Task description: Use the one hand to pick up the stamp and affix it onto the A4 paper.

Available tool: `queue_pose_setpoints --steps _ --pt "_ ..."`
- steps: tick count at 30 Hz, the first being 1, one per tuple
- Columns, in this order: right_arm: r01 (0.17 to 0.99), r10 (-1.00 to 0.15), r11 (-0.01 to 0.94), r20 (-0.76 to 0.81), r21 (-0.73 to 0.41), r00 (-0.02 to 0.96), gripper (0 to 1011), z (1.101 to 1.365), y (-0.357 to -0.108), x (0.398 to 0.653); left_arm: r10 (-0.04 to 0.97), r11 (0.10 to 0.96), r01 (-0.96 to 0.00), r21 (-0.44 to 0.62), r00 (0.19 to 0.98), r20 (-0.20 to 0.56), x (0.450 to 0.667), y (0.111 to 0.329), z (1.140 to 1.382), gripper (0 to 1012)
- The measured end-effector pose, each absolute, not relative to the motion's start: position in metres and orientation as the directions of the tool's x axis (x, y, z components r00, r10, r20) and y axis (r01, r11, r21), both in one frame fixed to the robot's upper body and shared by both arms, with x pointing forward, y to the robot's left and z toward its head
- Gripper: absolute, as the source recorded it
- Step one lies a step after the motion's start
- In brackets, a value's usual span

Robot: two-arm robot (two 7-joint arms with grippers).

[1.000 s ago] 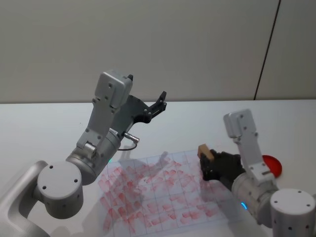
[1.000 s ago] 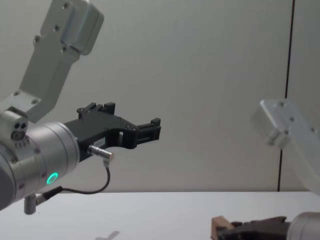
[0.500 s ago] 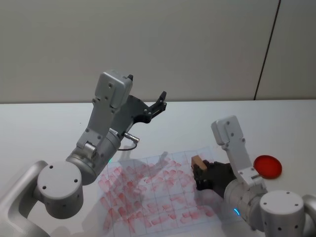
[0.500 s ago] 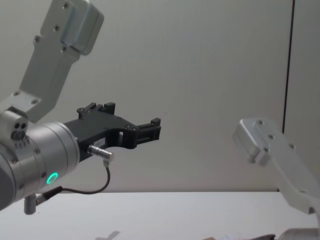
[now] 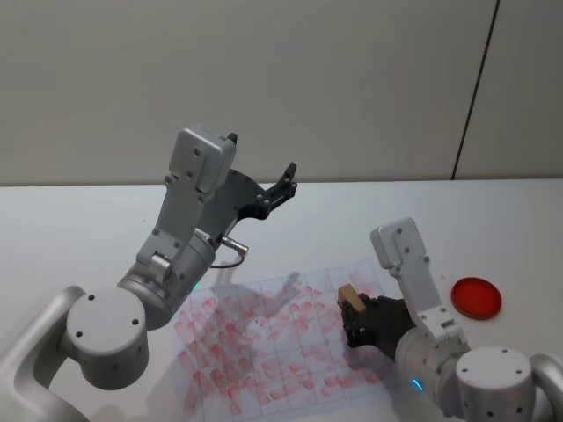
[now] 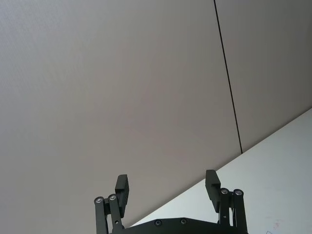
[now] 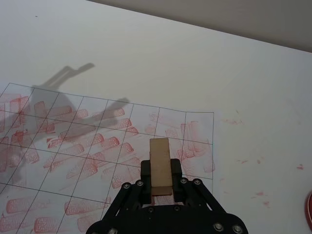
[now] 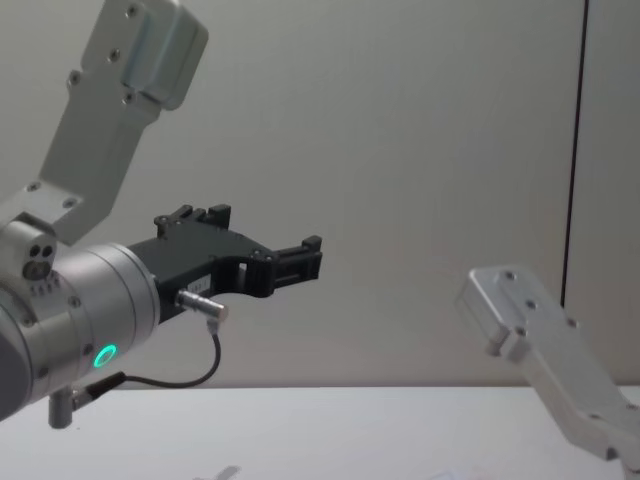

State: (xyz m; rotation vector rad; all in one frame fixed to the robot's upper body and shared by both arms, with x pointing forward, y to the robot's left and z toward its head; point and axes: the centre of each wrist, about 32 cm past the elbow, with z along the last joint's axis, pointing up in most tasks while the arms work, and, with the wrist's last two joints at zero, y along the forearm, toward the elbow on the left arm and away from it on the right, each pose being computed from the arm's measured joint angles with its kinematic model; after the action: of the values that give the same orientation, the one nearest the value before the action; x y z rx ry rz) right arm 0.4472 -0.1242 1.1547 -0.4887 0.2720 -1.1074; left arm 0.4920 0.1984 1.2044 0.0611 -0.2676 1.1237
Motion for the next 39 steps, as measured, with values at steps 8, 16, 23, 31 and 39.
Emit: queue_pose_setpoints --steps 8,16,23,31,39 --pt "0.783 -0.903 0.354 0.032 -0.512 0.429 217 1.149 -0.124 0.447 0.882 0.434 -0.897 -0.086 0.404 0.242 0.492 0.198 1.204 1001" --pt "0.782 -0.904 0.350 0.035 -0.515 0.427 217 1.147 -0.125 0.446 0.882 0.434 -0.897 -0.086 0.404 0.243 0.492 0.198 1.204 1001" --pt "0.792 -0.907 0.348 0.032 -0.502 0.419 217 1.146 -0.126 0.444 0.882 0.434 -0.897 -0.086 0.404 0.242 0.492 0.198 1.204 1001" --pt "0.823 -0.915 0.351 0.023 -0.447 0.403 217 1.157 -0.129 0.442 0.882 0.434 -0.897 -0.086 0.404 0.242 0.492 0.198 1.204 1001" --pt "0.875 -0.930 0.343 0.009 -0.342 0.368 217 1.184 -0.134 0.442 0.882 0.434 -0.897 -0.086 0.404 0.243 0.492 0.198 1.204 1001"
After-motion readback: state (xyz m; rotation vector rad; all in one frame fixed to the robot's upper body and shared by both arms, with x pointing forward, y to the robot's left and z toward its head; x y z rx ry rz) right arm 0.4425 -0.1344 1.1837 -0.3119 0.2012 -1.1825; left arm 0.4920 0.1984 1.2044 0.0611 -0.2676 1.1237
